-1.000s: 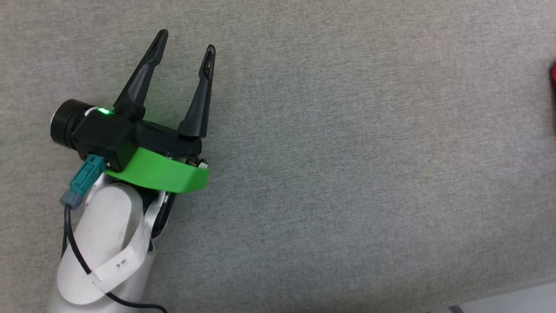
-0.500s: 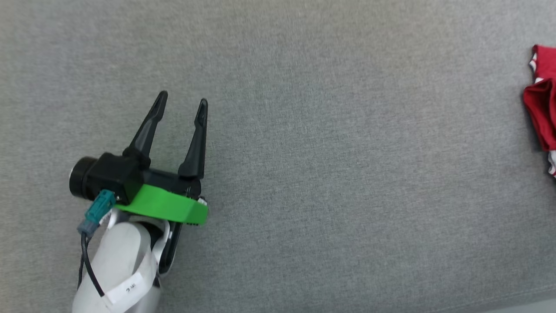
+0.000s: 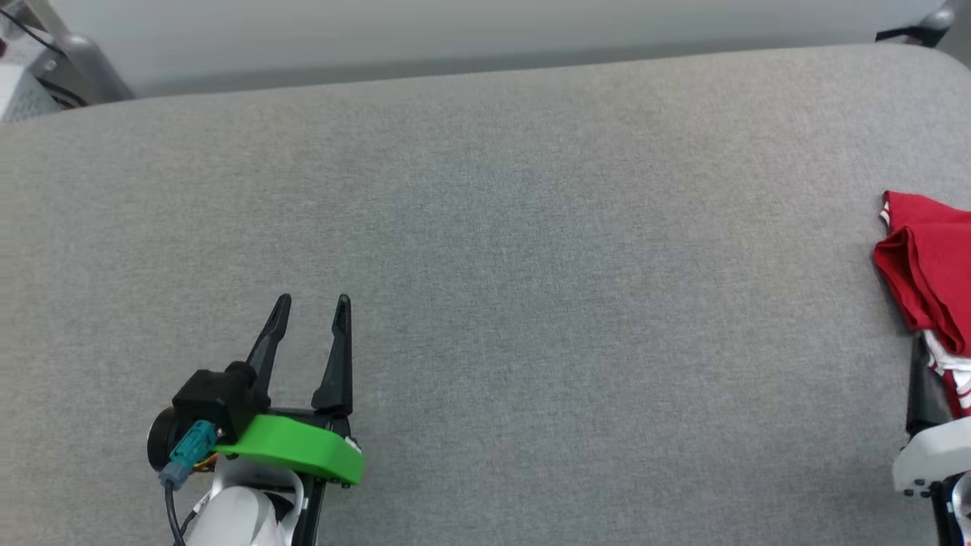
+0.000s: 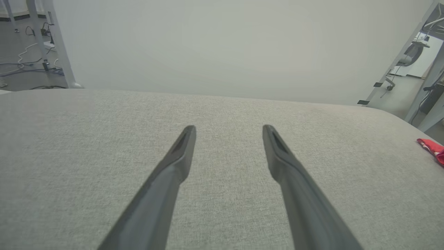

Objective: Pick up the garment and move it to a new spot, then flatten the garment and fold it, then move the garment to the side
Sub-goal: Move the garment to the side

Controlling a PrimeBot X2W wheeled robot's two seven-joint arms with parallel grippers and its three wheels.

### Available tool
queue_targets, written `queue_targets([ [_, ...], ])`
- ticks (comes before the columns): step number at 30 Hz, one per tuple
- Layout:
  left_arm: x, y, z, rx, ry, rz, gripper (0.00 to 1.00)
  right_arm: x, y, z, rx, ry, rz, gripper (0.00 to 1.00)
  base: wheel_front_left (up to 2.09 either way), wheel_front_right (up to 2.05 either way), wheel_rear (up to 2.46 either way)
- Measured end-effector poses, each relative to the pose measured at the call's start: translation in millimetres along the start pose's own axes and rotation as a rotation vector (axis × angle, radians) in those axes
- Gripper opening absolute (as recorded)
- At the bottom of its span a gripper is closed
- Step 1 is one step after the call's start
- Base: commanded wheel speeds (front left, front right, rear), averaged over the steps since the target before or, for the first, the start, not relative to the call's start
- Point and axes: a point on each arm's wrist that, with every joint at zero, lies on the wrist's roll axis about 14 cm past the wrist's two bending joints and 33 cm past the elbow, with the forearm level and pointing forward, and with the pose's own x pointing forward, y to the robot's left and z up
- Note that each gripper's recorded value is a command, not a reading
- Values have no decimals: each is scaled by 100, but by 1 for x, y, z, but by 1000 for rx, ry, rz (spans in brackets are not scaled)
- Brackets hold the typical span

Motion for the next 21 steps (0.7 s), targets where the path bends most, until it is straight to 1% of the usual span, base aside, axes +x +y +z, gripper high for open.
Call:
queue_targets([
  [6, -27, 17, 14, 34, -23, 72, 100, -16, 54, 21, 89, -63, 130, 100, 0, 0, 0],
  [11, -47, 30, 24, 68, -43, 123, 100, -29, 97, 48, 129, -135, 245, 100, 0, 0, 0],
  [15, -60, 38, 32, 86, -61, 155, 100, -42, 119, 71, 146, -193, 316, 100, 0, 0, 0],
  [21, -70, 40, 34, 114, -64, 165, 100, -58, 130, 92, 155, -236, 360, 100, 0, 0, 0],
])
